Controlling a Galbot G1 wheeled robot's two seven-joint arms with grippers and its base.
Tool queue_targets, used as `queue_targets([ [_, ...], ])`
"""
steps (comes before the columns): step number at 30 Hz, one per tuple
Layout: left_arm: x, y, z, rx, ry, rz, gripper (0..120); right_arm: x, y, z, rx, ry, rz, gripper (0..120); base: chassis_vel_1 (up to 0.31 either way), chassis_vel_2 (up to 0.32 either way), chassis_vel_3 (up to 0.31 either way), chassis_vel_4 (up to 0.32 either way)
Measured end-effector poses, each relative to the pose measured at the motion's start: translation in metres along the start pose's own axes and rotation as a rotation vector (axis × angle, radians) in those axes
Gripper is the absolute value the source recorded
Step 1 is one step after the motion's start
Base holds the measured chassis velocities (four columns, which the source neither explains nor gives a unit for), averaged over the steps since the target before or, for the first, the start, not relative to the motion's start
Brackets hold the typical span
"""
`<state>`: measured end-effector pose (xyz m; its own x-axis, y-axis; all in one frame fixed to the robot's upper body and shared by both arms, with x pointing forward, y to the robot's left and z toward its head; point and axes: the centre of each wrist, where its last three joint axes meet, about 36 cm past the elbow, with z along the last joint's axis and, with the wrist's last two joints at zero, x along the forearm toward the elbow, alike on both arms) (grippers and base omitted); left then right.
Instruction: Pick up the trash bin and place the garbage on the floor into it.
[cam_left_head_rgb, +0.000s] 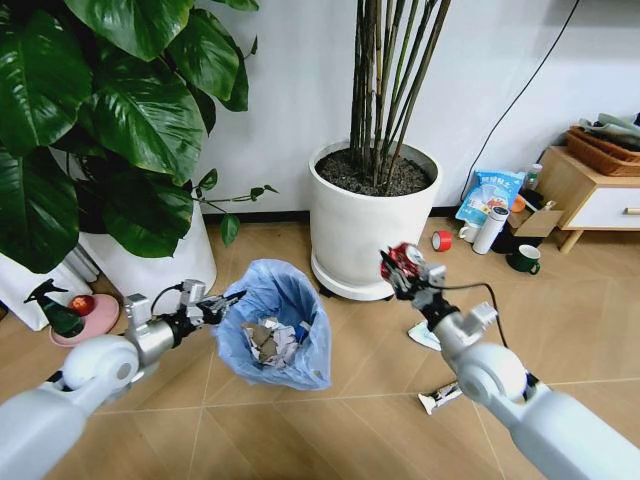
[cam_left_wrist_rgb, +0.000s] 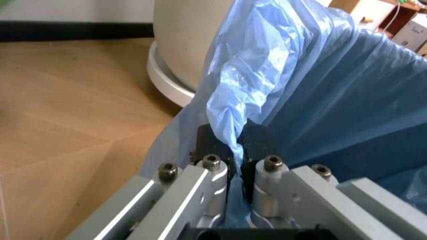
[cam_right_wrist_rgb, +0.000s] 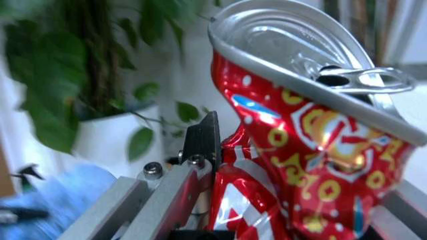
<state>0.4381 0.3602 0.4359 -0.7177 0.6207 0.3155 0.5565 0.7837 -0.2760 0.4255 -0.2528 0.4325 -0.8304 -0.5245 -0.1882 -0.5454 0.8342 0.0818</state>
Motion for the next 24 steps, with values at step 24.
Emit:
queue_targets([
  [24,-0.029,0.011,-0.008,0.020,-0.014,0.010,0,-0.097,0.043,0.018,-0.062,-0.061,-0.374,14,0.000,0.000,0.000,0.000],
])
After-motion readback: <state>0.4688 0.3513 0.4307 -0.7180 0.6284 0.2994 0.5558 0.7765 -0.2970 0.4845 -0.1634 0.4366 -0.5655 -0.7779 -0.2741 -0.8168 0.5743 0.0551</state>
